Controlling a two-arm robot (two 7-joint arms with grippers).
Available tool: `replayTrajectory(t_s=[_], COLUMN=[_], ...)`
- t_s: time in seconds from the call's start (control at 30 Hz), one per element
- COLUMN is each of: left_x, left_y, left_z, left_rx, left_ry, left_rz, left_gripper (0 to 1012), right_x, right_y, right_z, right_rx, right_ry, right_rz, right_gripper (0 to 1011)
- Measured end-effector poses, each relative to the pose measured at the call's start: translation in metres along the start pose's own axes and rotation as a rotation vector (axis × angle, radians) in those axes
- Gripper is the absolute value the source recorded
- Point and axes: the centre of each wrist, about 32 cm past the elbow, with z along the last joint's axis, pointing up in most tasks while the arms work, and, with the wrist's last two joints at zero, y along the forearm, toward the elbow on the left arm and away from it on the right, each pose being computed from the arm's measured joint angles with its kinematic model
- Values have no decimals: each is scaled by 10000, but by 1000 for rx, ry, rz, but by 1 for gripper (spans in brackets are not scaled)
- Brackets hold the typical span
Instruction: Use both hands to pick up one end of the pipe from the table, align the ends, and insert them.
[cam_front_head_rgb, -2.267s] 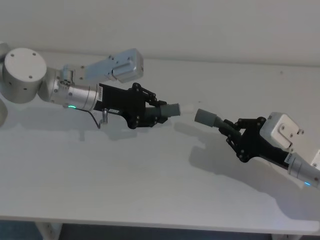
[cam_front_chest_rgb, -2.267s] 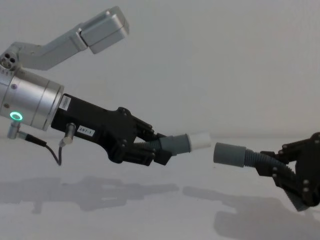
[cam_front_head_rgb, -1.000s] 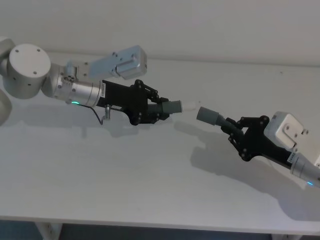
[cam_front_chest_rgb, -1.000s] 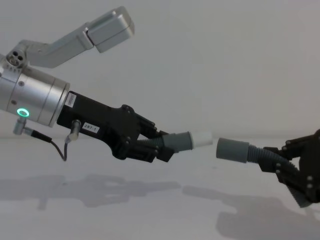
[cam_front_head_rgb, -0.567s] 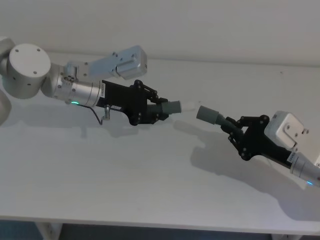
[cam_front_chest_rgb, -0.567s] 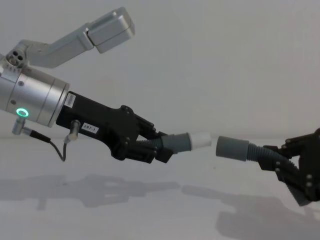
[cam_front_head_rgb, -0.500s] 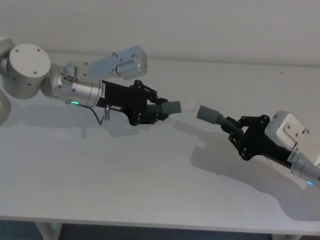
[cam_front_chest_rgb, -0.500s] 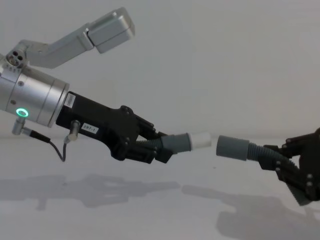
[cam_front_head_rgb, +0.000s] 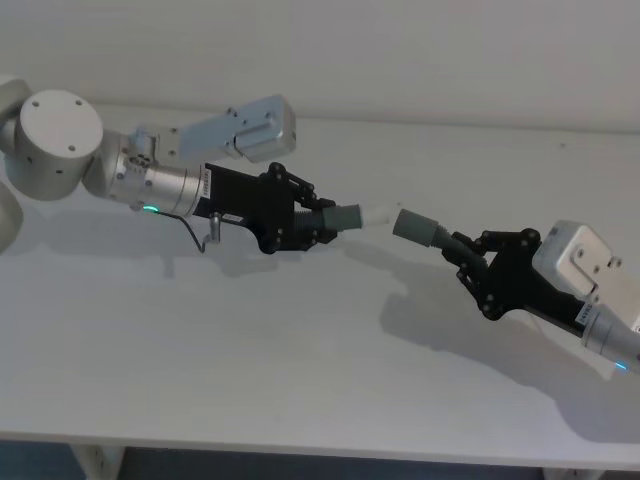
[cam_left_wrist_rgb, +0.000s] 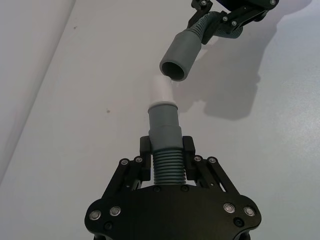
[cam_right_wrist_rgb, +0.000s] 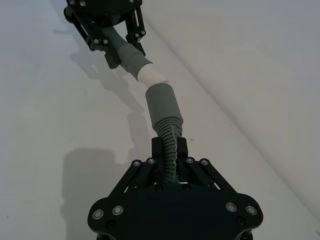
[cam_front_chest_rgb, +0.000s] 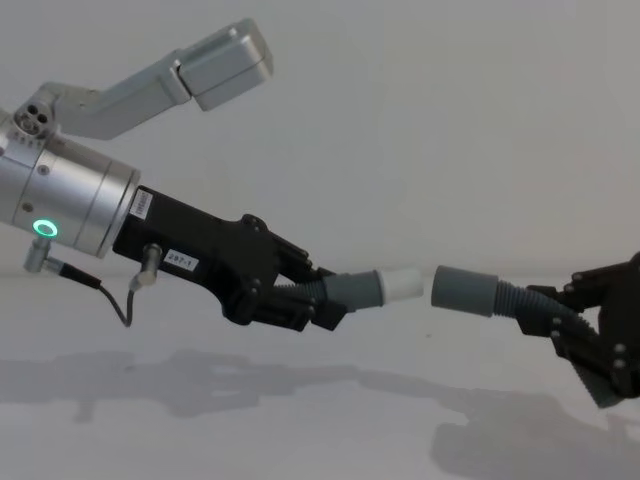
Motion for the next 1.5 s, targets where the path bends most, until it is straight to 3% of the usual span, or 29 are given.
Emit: replayTrajectory(t_s=[0.97,1.5], left_x=[-67,-51], left_y=[35,36], left_z=[-7,-14], left_rx=[-5,-12], left_ry=[7,2], left_rz=[5,-9], left_gripper=[360,360], right_x=[-16,-11], right_y=[86,137], right_z=[52,76], right_rx=[-11,-13], right_ry=[-7,-15], right_rz=[6,11], right_gripper=[155,155])
